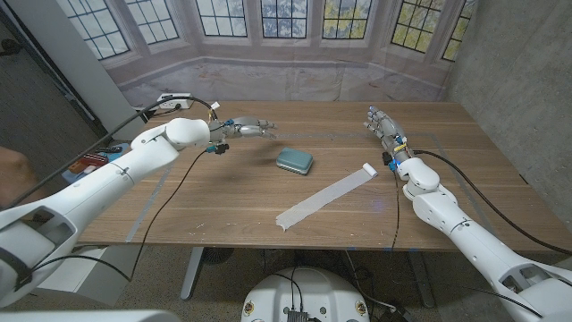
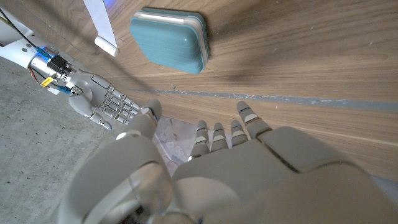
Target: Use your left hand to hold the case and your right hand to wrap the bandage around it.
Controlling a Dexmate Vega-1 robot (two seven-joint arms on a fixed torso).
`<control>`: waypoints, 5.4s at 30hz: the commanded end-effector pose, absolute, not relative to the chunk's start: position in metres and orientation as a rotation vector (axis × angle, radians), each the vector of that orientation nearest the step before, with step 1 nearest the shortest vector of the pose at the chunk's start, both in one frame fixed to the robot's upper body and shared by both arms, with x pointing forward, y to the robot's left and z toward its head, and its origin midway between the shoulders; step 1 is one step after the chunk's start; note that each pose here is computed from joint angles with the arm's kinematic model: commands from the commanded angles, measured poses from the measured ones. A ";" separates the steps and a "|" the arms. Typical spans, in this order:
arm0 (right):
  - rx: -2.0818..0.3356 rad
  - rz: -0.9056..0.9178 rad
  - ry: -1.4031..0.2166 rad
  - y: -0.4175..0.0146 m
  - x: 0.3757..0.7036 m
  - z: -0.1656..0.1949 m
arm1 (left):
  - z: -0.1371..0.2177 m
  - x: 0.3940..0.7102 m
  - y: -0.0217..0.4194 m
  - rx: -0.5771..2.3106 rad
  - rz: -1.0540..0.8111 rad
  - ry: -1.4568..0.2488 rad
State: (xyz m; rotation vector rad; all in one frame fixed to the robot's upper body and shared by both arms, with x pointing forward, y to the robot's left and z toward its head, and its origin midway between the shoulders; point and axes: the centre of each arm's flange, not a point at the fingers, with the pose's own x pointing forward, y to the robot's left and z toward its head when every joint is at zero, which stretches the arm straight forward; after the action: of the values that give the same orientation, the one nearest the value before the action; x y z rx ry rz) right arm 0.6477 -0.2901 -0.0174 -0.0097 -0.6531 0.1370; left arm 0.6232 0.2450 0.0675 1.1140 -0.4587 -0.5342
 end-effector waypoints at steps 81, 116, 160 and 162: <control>0.059 0.048 -0.651 -0.312 0.631 -0.032 | 0.096 0.606 0.190 1.757 -0.560 -0.488; 0.105 0.015 -0.634 -0.328 0.635 -0.048 | 0.093 0.626 0.163 1.862 -0.599 -0.427; 0.155 -0.013 -0.615 -0.348 0.638 -0.066 | 0.058 0.619 0.144 1.974 -0.491 -0.535; 0.155 -0.013 -0.613 -0.349 0.639 -0.066 | 0.057 0.618 0.145 1.972 -0.481 -0.538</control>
State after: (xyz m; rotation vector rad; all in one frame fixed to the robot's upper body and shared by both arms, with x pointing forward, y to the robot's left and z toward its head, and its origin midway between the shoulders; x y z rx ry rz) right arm 0.6368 -0.3456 -0.0638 0.1486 -0.6183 -0.0128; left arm 0.6234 0.1412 0.0653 1.9751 -0.5167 -0.5313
